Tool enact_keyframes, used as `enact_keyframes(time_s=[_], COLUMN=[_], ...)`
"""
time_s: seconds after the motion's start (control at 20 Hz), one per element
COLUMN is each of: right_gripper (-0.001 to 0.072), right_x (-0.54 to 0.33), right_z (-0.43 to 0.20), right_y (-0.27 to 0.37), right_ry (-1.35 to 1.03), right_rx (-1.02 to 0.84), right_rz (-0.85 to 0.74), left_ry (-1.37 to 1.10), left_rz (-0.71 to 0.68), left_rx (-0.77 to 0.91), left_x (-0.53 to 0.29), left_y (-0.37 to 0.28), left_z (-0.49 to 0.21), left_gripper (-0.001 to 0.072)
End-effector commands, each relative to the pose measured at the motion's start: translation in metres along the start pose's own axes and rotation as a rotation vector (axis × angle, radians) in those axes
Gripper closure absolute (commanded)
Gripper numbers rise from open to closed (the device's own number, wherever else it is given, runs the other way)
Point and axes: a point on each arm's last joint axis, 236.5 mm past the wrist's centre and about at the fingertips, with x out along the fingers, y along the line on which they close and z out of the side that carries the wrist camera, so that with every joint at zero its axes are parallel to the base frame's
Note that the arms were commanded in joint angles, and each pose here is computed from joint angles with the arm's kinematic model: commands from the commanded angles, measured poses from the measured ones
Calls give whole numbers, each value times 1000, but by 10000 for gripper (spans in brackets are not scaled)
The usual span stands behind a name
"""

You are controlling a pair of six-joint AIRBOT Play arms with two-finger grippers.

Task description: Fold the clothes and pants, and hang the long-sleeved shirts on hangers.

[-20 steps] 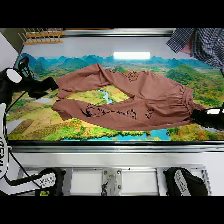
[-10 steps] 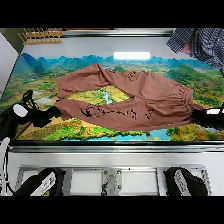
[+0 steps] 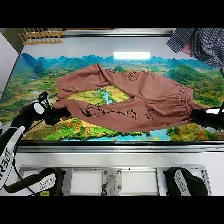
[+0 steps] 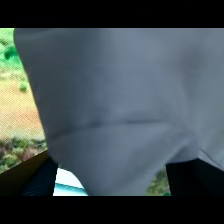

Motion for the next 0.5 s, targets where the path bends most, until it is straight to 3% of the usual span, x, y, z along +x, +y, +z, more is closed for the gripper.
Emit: enact_keyframes(time_s=[0.0,0.1,0.15,0.25,0.3,0.45], right_gripper=[689,689,689,689,689,689], right_x=[0,0,0,0,0,0], right_z=[0,0,0,0,0,0], right_y=[1,1,1,1,1,1], right_ry=[0,0,0,0,0,0], right_rx=[0,0,-1,-1,-1,-2], right_rz=[2,2,2,2,2,2], left_ry=[22,29,31,29,12,-102], left_rz=[13,19,22,46,74,197], left_rx=[-8,-9,-9,18,50,114], left_x=[12,14,14,12,6,-36], left_y=[-1,1,1,7,15,58], left_z=[8,7,6,7,11,39], left_gripper=[21,22,80,571,702,702])
